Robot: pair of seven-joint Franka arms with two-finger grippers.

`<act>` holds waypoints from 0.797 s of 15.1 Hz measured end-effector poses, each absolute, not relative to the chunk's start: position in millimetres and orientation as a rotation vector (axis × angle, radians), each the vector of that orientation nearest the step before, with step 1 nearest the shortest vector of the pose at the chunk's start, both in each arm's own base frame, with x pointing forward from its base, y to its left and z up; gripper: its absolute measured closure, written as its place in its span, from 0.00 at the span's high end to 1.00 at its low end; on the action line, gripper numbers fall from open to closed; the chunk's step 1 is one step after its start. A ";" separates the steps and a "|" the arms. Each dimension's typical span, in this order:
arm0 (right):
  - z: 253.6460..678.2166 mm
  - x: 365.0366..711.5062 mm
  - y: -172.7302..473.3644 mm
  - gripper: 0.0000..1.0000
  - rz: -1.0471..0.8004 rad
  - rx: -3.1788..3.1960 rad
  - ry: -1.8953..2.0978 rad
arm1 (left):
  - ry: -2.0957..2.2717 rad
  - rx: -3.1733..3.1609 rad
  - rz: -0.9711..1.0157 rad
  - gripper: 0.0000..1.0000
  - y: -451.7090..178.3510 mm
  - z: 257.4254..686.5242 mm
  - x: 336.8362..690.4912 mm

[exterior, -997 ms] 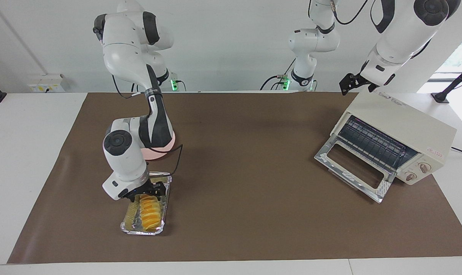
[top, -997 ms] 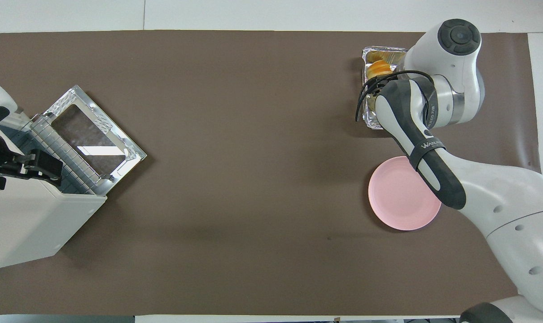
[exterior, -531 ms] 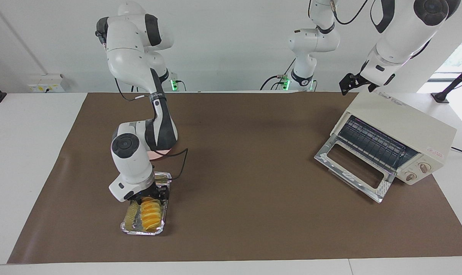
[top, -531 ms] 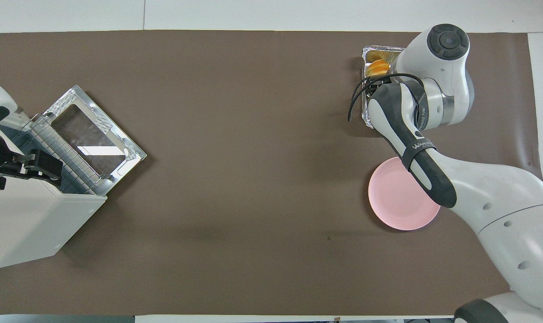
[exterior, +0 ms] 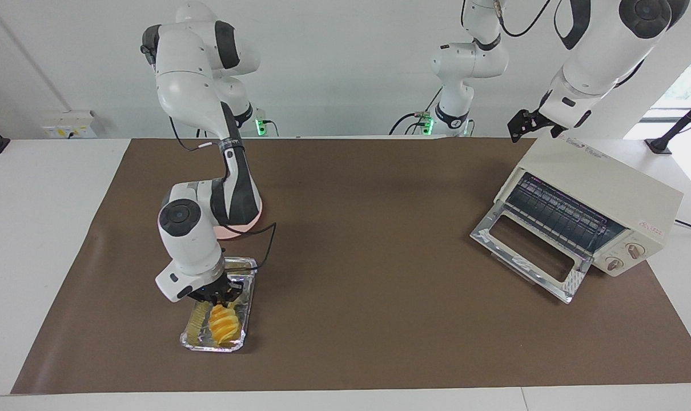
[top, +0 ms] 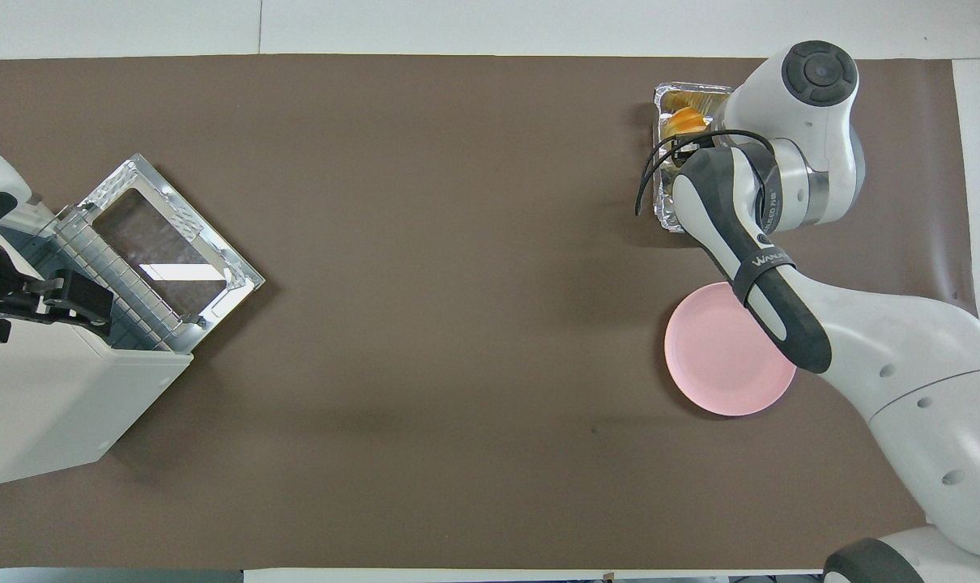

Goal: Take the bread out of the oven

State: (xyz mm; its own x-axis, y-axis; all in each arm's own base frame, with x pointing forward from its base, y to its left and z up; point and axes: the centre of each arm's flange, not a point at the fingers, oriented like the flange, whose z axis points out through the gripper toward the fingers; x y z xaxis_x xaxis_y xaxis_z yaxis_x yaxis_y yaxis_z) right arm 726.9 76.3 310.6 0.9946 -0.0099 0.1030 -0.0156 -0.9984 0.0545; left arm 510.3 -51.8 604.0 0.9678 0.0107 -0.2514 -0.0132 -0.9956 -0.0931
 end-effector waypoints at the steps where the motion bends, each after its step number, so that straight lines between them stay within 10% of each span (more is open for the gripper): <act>1: 311.6 726.7 76.2 0.11 0.155 3.082 -0.020 | 0.002 -3.023 0.387 1.00 -51.8 604.0 510.3; 12: 387.1 705.5 80.2 0.11 0.033 3.077 -0.021 | 0.002 -3.023 0.387 1.00 -51.8 604.0 510.3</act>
